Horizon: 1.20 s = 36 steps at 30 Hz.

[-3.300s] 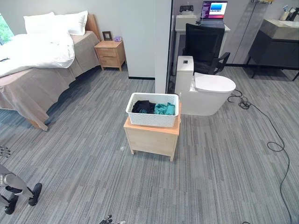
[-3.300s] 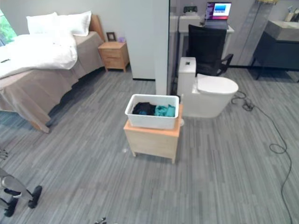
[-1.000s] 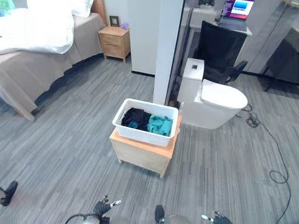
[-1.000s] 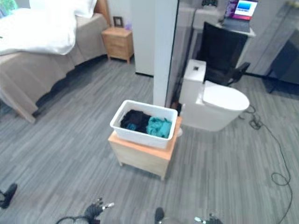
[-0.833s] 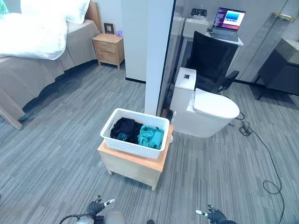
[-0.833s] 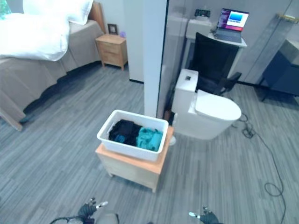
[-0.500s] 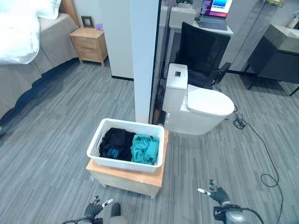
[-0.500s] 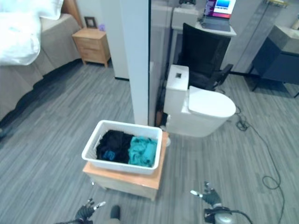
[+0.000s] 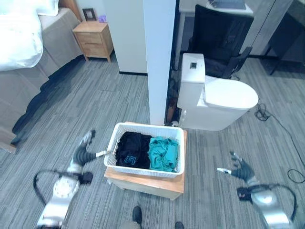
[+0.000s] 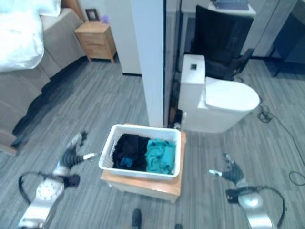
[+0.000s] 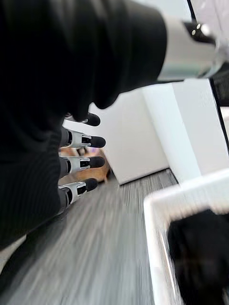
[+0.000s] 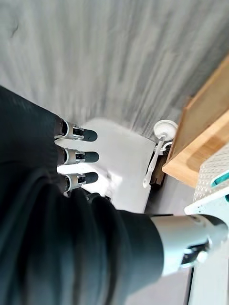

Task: Grab the laundry basket,head to the washer,open it,put in the laundry and shut it.

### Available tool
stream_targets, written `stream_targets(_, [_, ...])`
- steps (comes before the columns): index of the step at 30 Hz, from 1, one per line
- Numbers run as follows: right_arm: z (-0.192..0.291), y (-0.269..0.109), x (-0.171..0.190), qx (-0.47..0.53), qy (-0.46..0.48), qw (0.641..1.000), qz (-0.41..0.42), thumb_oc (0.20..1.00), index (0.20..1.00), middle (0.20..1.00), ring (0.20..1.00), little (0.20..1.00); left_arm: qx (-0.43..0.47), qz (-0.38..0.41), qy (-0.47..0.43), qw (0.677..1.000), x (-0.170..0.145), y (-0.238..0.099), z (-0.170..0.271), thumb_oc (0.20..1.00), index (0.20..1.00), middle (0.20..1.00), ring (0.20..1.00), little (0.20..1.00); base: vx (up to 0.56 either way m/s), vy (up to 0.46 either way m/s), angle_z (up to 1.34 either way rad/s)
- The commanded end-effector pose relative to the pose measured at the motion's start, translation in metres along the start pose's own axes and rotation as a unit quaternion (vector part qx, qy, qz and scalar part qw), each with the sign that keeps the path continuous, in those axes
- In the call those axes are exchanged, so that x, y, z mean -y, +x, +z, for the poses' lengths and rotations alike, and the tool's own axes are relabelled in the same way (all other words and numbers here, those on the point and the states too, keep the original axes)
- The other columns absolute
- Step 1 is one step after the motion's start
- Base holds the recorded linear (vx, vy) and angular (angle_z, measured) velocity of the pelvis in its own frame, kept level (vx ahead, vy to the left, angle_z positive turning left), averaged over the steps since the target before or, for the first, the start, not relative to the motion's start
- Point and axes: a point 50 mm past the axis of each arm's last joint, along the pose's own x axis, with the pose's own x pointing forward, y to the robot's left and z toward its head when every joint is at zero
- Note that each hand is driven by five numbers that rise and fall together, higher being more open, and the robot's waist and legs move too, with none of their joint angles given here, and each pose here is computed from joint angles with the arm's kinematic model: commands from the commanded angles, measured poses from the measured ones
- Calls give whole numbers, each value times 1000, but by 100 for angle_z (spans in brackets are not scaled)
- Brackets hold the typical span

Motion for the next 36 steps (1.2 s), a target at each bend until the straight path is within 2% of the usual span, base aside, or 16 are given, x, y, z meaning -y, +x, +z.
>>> stream_targets(1, [34,17,8,45,-18,998,-31,1000,1000,1000,1000,1000,2,10,71,997,-9,32,18,1000,1000,1000,1000,1000,-208,38,1])
stream_targets(6, [74,44,-17,57,10,998,-18,1000,1000,1000,1000,1000,-7,13,108,994,-2,76,49,1000,1000,1000,1000,1000,-171,37,3])
stream_targets(10, [99,55,-34,74,23,997,-1,1000,1000,1000,1000,1000,-51,33,78,995,-3,98,53,1000,1000,1000,1000,1000,-94,24,8])
stream_targets(14, [103,51,-49,84,34,996,20,1000,1000,1000,1000,1000,-54,64,37,996,-8,102,54,1000,1000,1000,1000,1000,-11,10,3])
stream_targets(20, [111,48,-58,105,40,993,32,1000,1000,1000,1000,1000,-72,47,1,996,5,99,41,1000,1000,1000,1000,1000,-9,10,-1])
stream_targets(30, [135,44,-63,154,30,987,39,1000,1000,1000,1000,1000,-138,48,31,989,16,109,25,1000,1000,1000,1000,1000,0,10,-7])
stream_targets(33, [141,42,-62,173,34,984,37,1000,1000,1000,1000,1000,-125,80,66,987,4,118,39,1000,1000,1000,1000,1000,3,1,-1])
stream_targets(34, [148,39,-64,192,39,980,42,1000,1000,1000,1000,1000,-122,118,115,979,-13,123,49,1000,1000,1000,1000,1000,0,0,0])
stream_targets(36, [154,36,-67,210,36,976,54,1000,1000,1000,1000,1000,-116,141,131,974,-24,127,59,1000,1000,1000,1000,1000,0,0,0])
